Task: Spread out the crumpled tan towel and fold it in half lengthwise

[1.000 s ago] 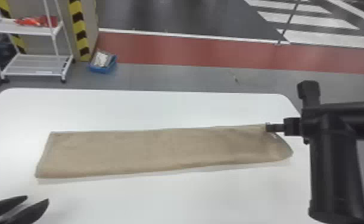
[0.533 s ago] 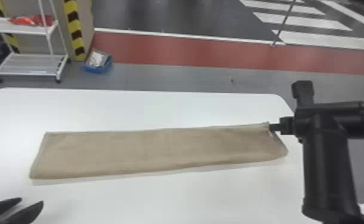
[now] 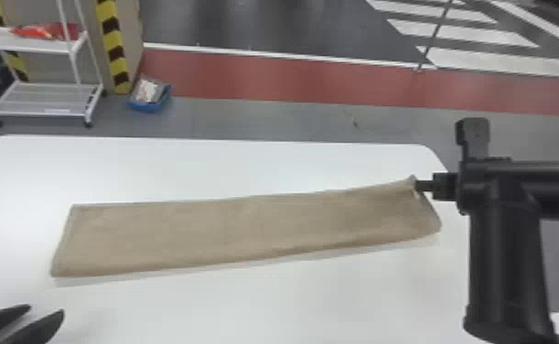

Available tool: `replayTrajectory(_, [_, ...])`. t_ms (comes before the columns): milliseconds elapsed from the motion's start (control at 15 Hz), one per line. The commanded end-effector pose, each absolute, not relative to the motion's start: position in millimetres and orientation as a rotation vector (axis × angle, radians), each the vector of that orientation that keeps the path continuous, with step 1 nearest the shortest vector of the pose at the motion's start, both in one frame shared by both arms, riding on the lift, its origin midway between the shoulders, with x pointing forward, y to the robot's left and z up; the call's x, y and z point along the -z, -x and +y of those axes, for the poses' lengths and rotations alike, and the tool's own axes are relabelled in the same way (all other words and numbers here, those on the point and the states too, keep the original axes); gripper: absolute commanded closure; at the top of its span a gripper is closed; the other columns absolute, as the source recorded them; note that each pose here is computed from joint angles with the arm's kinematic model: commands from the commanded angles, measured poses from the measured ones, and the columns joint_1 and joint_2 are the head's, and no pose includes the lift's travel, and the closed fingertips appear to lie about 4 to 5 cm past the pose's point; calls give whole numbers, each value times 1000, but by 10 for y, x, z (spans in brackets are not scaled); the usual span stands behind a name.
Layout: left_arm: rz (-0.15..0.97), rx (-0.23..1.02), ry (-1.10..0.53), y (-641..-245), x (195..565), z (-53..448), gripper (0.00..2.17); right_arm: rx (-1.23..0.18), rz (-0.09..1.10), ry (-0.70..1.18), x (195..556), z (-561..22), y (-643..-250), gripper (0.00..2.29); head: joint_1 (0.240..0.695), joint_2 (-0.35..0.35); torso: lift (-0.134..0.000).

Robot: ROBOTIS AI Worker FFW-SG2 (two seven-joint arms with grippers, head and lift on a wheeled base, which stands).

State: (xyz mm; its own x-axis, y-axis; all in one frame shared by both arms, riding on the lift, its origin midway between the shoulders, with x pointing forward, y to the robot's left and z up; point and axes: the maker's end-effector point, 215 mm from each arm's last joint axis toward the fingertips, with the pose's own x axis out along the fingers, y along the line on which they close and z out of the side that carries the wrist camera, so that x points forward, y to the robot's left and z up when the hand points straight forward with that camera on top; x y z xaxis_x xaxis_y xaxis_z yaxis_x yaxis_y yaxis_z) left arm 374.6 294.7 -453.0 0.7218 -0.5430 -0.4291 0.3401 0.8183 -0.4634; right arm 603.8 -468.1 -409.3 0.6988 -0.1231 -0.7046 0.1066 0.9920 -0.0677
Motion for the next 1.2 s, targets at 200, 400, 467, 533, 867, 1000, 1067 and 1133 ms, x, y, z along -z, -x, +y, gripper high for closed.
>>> replayTrajectory(200, [577, 499, 363, -3757, 4526, 2966, 144, 119, 759, 79, 4110, -4666, -6146, 2165, 695, -199, -124])
replayTrajectory(400, [573, 495, 364, -3748, 4515, 2999, 147, 137, 717, 58, 3974, -4726, -6245, 2165, 695, -191, -124])
replayTrajectory(467, [572, 495, 361, -3745, 4522, 3007, 147, 139, 742, 89, 4103, -4724, -6263, 2165, 695, -192, -124])
replayTrajectory(533, [568, 495, 359, -3750, 4518, 3011, 147, 141, 760, 140, 4239, -4744, -6276, 2165, 695, -193, -124])
replayTrajectory(867, [558, 507, 377, -3732, 4484, 2974, 147, 179, 800, 237, 4460, -4843, -6302, 2091, 695, -202, -124])
replayTrajectory(1000, [547, 515, 377, -3740, 4434, 2949, 147, 180, 799, 225, 4480, -4847, -6261, 1335, 695, -203, -124])
replayTrajectory(1067, [547, 510, 376, -3741, 4433, 2968, 147, 183, 775, 206, 4434, -4854, -6226, 394, 695, -204, -124])
replayTrajectory(1133, [547, 506, 375, -3742, 4433, 2986, 147, 190, 755, 192, 4363, -4869, -6194, -1, 695, -205, -124])
